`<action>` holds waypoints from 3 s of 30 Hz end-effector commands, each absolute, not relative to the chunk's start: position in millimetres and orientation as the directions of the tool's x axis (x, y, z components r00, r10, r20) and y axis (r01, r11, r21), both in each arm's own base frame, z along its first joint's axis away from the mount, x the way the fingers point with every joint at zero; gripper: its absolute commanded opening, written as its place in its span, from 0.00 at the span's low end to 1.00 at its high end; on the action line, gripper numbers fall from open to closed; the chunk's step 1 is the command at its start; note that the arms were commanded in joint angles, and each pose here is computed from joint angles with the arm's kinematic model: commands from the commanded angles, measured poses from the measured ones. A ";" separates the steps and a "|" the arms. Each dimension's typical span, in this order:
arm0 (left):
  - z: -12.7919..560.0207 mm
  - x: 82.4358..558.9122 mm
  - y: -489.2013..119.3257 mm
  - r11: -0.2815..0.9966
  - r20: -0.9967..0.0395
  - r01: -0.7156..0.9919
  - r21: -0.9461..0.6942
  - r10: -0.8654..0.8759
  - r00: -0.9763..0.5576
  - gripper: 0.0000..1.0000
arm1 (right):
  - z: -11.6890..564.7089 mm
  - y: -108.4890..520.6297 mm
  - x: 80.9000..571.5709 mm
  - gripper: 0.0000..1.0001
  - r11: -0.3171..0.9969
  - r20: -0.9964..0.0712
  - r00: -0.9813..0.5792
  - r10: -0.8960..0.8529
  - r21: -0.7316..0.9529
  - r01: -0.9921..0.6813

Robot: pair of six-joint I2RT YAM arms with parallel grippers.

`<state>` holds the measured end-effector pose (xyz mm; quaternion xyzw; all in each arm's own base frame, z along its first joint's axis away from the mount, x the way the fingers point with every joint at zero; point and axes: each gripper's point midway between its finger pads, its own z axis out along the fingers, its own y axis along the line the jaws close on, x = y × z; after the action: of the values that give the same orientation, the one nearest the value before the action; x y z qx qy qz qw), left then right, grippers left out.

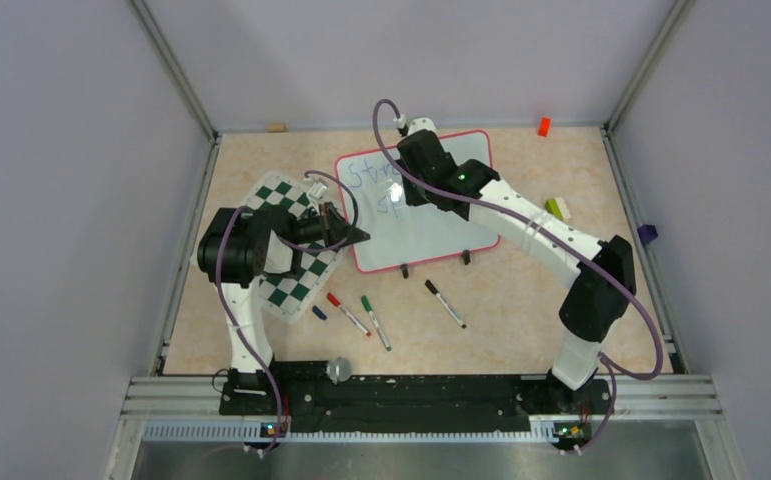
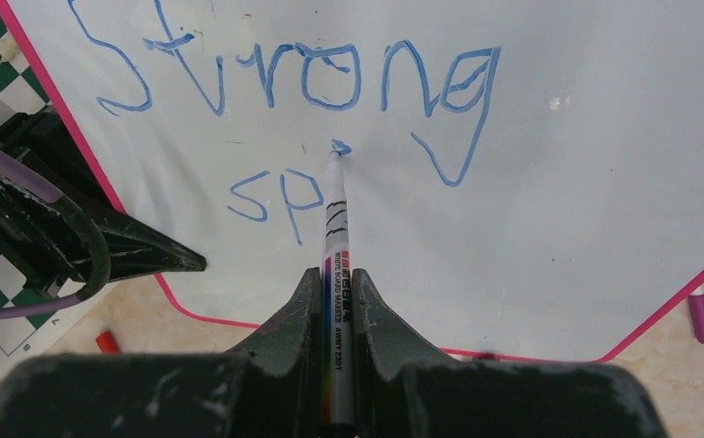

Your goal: Write a sentence on the whiteboard

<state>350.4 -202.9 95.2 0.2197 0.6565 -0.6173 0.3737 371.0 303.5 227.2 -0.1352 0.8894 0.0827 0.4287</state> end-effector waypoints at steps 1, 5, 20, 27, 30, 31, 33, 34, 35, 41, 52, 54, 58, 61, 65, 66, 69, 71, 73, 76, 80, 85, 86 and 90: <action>109.2 371.8 -190.2 0.224 -0.856 0.831 -0.509 -0.232 -0.461 0.00 | 247.7 312.4 374.9 0.00 0.944 -0.820 -0.556 -0.136 0.064 -0.325; 109.3 371.9 -190.2 0.224 -0.857 0.832 -0.507 -0.232 -0.460 0.00 | 262.1 310.3 371.1 0.00 0.938 -0.840 -0.530 -0.114 0.084 -0.335; 109.9 371.9 -190.5 0.223 -0.858 0.833 -0.506 -0.231 -0.459 0.00 | 249.1 296.4 351.4 0.00 0.937 -0.819 -0.556 -0.145 0.067 -0.343; 109.7 372.0 -190.3 0.224 -0.857 0.832 -0.507 -0.232 -0.460 0.00 | 246.7 299.6 352.0 0.00 0.937 -0.819 -0.556 -0.142 0.070 -0.343; 109.6 372.2 -190.2 0.225 -0.857 0.832 -0.507 -0.232 -0.459 0.00 | 247.5 300.0 353.1 0.00 0.937 -0.821 -0.553 -0.141 0.070 -0.343; 109.6 371.8 -190.5 0.223 -0.858 0.833 -0.507 -0.231 -0.460 0.00 | 247.7 300.1 353.5 0.00 0.937 -0.822 -0.553 -0.139 0.071 -0.341; 110.1 372.3 -190.3 0.224 -0.859 0.834 -0.505 -0.231 -0.457 0.00 | 247.2 300.5 353.6 0.00 0.937 -0.822 -0.553 -0.139 0.071 -0.341; 109.8 372.3 -190.3 0.224 -0.858 0.833 -0.505 -0.232 -0.458 0.00 | 247.3 300.5 353.9 0.00 0.938 -0.822 -0.552 -0.139 0.070 -0.341; 110.0 372.1 -190.3 0.223 -0.859 0.834 -0.505 -0.231 -0.458 0.00 | 247.1 300.5 354.1 0.00 0.938 -0.822 -0.553 -0.139 0.070 -0.340; 109.2 371.7 -190.2 0.224 -0.857 0.832 -0.508 -0.232 -0.461 0.00 | 247.5 301.8 357.8 0.00 0.940 -0.825 -0.546 -0.144 0.058 -0.336; 109.2 371.9 -190.2 0.225 -0.857 0.832 -0.507 -0.232 -0.460 0.00 | 245.8 310.4 370.0 0.00 0.940 -0.828 -0.536 -0.165 0.033 -0.341; 109.5 371.8 -190.3 0.224 -0.857 0.832 -0.507 -0.232 -0.460 0.00 | 243.5 311.9 371.9 0.00 0.939 -0.826 -0.538 -0.171 0.029 -0.344; 109.4 372.0 -190.2 0.225 -0.857 0.832 -0.507 -0.232 -0.460 0.00 | 238.1 313.4 372.9 0.00 0.938 -0.819 -0.545 -0.180 0.024 -0.346; 109.6 371.8 -190.3 0.225 -0.858 0.833 -0.505 -0.231 -0.458 0.00 | 232.3 312.0 371.5 0.00 0.940 -0.811 -0.555 -0.184 0.021 -0.342; 110.1 372.4 -190.2 0.225 -0.858 0.833 -0.505 -0.233 -0.457 0.00 | 227.5 309.6 371.1 0.00 0.944 -0.805 -0.563 -0.184 0.016 -0.331; 109.7 372.1 -190.3 0.224 -0.858 0.833 -0.506 -0.232 -0.459 0.00 | 226.2 309.6 370.6 0.00 0.944 -0.804 -0.565 -0.186 0.014 -0.330; 109.6 371.5 -190.3 0.223 -0.858 0.833 -0.506 -0.231 -0.459 0.00 | 223.1 307.7 369.0 0.00 0.947 -0.797 -0.576 -0.182 0.017 -0.322; 109.7 371.7 -190.3 0.224 -0.858 0.833 -0.506 -0.231 -0.459 0.00 | 219.0 306.5 365.8 0.00 0.947 -0.789 -0.587 -0.181 0.022 -0.322; 109.6 371.7 -190.3 0.224 -0.858 0.833 -0.506 -0.232 -0.459 0.00 | 217.6 304.7 361.8 0.00 0.946 -0.785 -0.593 -0.178 0.029 -0.322; 109.2 371.8 -190.2 0.224 -0.857 0.832 -0.508 -0.232 -0.460 0.00 | 211.1 301.7 355.7 0.00 0.946 -0.774 -0.607 -0.180 0.033 -0.322; 109.5 372.1 -190.3 0.224 -0.857 0.832 -0.508 -0.232 -0.460 0.00 | 204.1 299.7 347.8 0.00 0.946 -0.763 -0.620 -0.182 0.036 -0.323; 109.5 372.1 -190.3 0.224 -0.856 0.831 -0.509 -0.233 -0.461 0.00 | 214.9 298.7 349.8 0.00 0.948 -0.778 -0.605 -0.167 0.041 -0.315; 109.5 372.0 -190.3 0.224 -0.856 0.831 -0.509 -0.233 -0.462 0.00 | 220.0 299.4 350.5 0.00 0.948 -0.783 -0.600 -0.163 0.044 -0.316; 110.0 371.8 -190.3 0.224 -0.856 0.831 -0.509 -0.233 -0.462 0.00 | 243.9 302.5 352.4 0.00 0.941 -0.809 -0.572 -0.137 0.073 -0.329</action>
<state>350.9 -202.7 94.8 0.2159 0.6582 -0.6177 0.3723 346.3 300.8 194.1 -0.1507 0.9015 0.0778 0.3982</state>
